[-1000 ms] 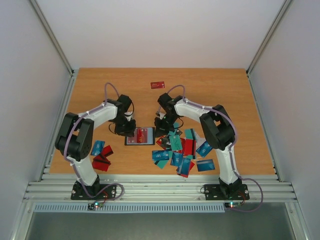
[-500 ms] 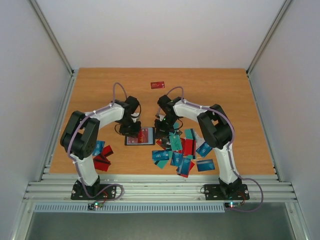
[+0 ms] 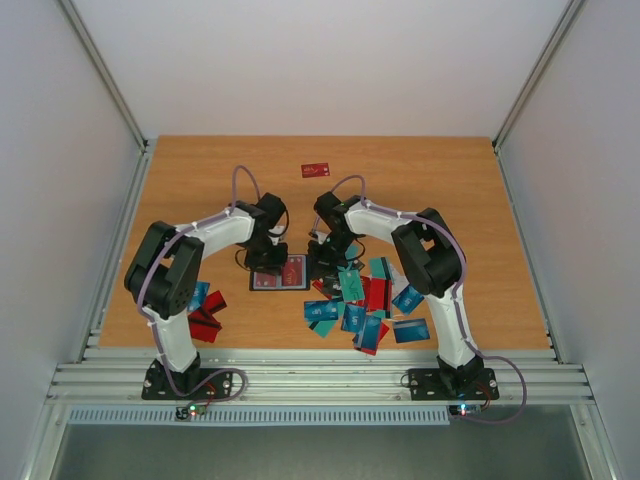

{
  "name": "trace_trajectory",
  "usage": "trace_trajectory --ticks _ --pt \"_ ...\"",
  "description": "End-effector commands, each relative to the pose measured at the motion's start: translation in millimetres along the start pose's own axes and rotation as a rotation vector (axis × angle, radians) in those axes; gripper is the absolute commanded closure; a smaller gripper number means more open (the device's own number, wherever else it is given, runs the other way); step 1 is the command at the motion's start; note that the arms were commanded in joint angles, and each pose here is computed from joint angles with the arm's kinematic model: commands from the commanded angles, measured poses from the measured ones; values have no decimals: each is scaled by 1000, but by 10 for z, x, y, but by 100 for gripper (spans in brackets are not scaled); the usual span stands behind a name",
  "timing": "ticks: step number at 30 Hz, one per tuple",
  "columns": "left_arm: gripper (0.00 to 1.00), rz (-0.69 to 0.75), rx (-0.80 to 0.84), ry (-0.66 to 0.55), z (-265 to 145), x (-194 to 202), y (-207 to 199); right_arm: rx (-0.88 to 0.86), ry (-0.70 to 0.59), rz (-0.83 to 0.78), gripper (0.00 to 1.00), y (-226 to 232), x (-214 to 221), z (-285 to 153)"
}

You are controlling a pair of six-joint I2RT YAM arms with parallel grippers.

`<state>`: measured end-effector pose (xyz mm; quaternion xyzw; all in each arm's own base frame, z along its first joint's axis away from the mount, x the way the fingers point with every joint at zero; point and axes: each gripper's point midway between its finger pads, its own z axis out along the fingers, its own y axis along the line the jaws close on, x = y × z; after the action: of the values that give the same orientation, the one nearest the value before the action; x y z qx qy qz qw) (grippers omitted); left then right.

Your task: Put the credit cards into the card holder

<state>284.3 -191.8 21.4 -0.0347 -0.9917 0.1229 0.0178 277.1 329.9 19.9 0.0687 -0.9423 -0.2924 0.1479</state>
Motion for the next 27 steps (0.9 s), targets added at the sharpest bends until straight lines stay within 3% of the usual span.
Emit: trace_trajectory --ticks 1,11,18,27 --pt "86 7 21 -29 42 -101 -103 -12 10 -49 93 40 39 27" --pt "79 25 34 -91 -172 -109 -147 -14 -35 -106 87 151 65 -178" --pt "80 25 54 -126 -375 -36 -173 -95 -77 -127 81 353 40 -337" --pt "85 60 159 -93 -285 -89 -372 -236 -60 -43 76 465 -69 -242"
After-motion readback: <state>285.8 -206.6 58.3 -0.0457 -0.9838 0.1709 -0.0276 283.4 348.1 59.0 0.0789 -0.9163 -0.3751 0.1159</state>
